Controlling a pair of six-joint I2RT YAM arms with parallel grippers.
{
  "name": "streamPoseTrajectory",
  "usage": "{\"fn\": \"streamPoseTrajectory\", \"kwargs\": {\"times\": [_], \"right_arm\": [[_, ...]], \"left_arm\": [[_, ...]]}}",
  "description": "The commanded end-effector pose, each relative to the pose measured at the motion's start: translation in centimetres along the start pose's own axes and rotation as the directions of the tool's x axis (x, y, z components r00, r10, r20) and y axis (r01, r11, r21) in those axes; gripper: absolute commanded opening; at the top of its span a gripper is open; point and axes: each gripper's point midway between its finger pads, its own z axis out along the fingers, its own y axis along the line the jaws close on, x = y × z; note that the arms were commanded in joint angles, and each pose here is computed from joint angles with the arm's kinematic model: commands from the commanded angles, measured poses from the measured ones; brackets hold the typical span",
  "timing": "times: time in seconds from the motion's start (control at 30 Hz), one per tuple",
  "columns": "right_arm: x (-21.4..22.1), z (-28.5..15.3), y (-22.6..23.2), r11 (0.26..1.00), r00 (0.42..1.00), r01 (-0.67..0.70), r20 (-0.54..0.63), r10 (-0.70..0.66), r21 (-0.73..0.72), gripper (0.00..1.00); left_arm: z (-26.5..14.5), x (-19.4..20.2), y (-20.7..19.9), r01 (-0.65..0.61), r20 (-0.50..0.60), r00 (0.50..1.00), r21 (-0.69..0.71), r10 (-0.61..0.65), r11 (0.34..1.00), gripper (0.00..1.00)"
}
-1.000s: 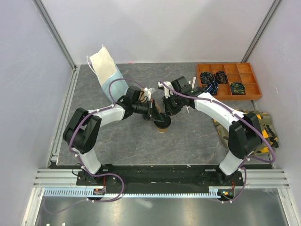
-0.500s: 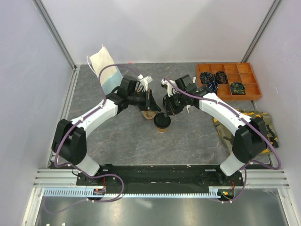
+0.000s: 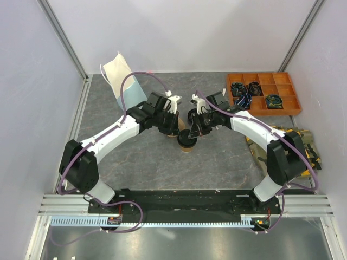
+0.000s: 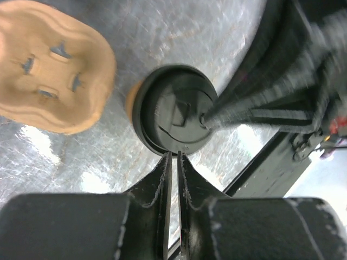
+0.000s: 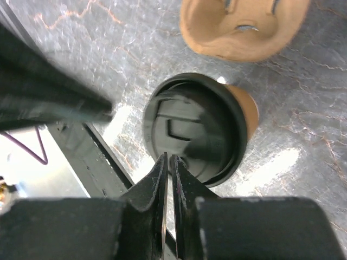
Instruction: Pack the takeout coffee
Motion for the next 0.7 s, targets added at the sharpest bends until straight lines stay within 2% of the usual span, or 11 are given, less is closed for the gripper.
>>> {"fn": "streamPoseTrajectory", "kwargs": {"times": [0.0, 0.23, 0.47, 0.67], "right_arm": [[-0.6, 0.9, 0.6, 0.993, 0.998, -0.055, 0.019, 0.057, -0.1, 0.13], [0.8, 1.8, -0.2, 0.99, 0.995, -0.093, -0.03, 0.09, -0.107, 0.13], [0.9, 1.8, -0.3, 0.989, 0.994, -0.104, -0.035, 0.101, -0.105, 0.13], [0.9, 1.8, -0.8, 0.988, 0.993, -0.116, -0.034, 0.113, -0.098, 0.12]], "left_arm": [[-1.2, -1.1, -0.4, -0.135, 0.046, 0.989, -0.054, 0.138, 0.989, 0.16], [-0.6, -1.9, -0.6, -0.196, 0.053, 0.978, -0.09, 0.201, 0.977, 0.17], [-1.7, -5.5, -0.9, -0.241, 0.104, 0.961, -0.143, 0.257, 0.96, 0.15], [0.1, -3.6, -0.5, -0.217, 0.042, 0.974, -0.113, 0.223, 0.97, 0.16]]}}
